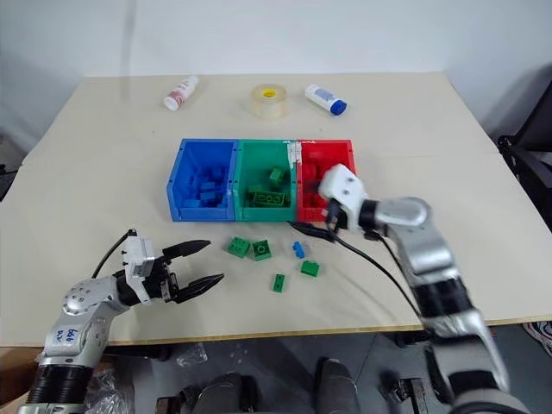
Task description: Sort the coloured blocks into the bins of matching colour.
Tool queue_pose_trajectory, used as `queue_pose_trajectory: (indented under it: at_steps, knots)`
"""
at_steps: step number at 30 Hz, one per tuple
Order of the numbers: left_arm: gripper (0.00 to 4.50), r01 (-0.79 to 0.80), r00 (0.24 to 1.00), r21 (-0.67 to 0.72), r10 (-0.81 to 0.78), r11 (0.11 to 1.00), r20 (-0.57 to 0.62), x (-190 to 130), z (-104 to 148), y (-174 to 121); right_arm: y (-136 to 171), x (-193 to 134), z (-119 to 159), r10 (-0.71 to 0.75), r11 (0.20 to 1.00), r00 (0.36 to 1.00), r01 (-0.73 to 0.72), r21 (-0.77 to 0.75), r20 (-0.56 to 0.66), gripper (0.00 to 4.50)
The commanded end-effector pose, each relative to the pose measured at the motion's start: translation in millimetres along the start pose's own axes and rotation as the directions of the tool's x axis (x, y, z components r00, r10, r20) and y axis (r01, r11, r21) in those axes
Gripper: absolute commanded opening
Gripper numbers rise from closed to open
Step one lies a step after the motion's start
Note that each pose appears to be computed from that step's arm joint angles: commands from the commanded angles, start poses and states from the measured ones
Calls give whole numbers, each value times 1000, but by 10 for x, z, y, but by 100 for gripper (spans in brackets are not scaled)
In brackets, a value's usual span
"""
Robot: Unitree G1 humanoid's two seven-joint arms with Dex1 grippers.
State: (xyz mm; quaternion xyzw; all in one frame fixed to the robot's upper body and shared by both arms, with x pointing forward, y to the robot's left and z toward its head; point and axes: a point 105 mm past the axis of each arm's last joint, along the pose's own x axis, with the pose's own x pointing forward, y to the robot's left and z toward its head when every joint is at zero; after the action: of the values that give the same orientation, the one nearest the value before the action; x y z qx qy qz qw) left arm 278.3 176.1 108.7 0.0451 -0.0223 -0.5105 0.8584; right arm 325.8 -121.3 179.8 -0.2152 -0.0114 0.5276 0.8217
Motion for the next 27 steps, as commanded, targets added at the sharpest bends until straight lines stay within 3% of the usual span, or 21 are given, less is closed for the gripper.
queue_pose_trajectory:
  at_steps: [1, 6, 11, 18, 22, 27]
  knots:
    - [450, 2, 1000, 30, -3, 1000, 12, -29, 29, 45, 124, -311, 71, 0, 1000, 1000, 0, -9, -17, 448]
    - [450, -6, 998, 50, 3, 999, 58, -65, 29, 102, 348, -785, -242, -43, 996, 976, 58, 67, -212, 448]
    - [450, 23, 997, 74, -28, 997, 69, -99, 33, 100, 458, -830, -274, -30, 994, 967, 56, 98, -254, 448]
    - [450, 93, 991, 127, -104, 988, 82, -198, 115, 43, 497, -404, -291, 30, 993, 977, -5, 120, -210, 448]
    - [450, 132, 987, 151, -145, 980, 76, -240, 124, -19, 478, -41, -401, 53, 993, 970, -26, 116, -238, 448]
    - [450, 136, 975, 156, -160, 978, 155, -255, 200, -106, 566, 211, -517, 114, 988, 951, -80, 129, -288, 448]
